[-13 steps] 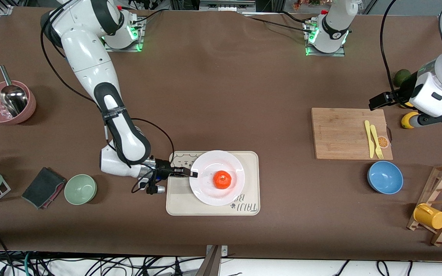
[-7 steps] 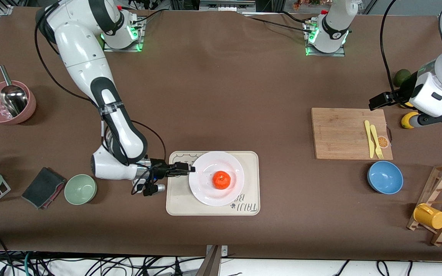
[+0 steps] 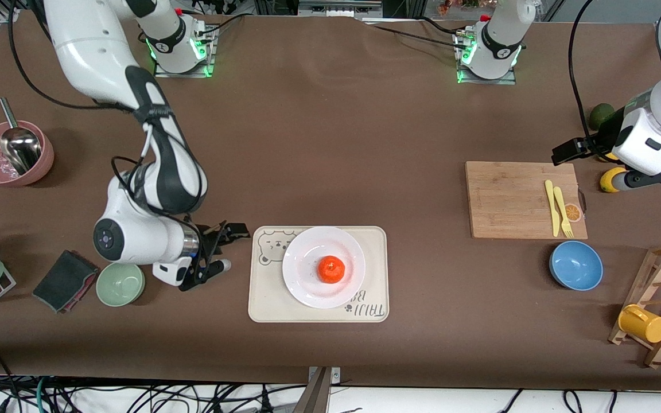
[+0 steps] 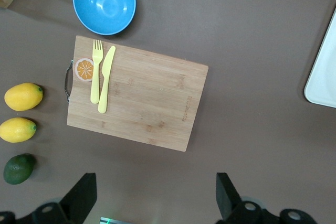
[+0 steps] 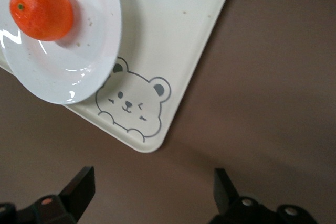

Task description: Place orange and plate with both arms

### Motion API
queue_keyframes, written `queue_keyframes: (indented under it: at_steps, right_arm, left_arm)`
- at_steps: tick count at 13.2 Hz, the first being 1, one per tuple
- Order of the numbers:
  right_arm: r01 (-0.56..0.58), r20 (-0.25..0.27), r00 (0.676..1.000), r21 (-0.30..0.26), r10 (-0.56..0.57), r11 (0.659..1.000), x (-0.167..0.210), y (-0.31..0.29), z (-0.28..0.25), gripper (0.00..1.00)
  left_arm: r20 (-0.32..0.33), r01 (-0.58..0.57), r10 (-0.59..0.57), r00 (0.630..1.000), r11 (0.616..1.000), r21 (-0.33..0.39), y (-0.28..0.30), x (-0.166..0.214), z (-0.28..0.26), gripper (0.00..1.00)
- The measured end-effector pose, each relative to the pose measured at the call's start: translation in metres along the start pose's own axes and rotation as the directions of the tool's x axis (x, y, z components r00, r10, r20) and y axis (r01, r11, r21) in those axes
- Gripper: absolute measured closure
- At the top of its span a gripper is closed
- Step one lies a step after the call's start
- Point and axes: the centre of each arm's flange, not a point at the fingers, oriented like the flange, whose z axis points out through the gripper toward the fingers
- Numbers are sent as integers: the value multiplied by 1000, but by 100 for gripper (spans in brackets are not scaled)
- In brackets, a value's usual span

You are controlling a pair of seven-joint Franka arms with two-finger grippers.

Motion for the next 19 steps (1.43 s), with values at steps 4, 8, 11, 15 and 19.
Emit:
queue_keyframes:
  at_steps: [4, 8, 11, 15, 19]
  right_arm:
    - [-51, 108, 991, -264, 82, 963, -33, -13, -73, 0]
    - [-149, 132, 971, -318, 199, 936, -85, 1, -168, 0]
    - [-227, 43, 967, -316, 252, 921, -109, 27, -229, 0]
    - [-334, -63, 942, -293, 330, 896, -161, 66, -303, 0]
    - [-442, -116, 897, -227, 426, 868, -243, 93, -318, 0]
  left_arm:
    - [0, 0, 0, 1000, 1000, 0, 0, 0, 0, 0]
    - [0, 0, 0, 1000, 1000, 0, 0, 0, 0, 0]
    - [0, 0, 0, 1000, 1000, 0, 0, 0, 0, 0]
    - [0, 0, 0, 1000, 1000, 0, 0, 0, 0, 0]
    - [0, 0, 0, 1000, 1000, 0, 0, 0, 0, 0]
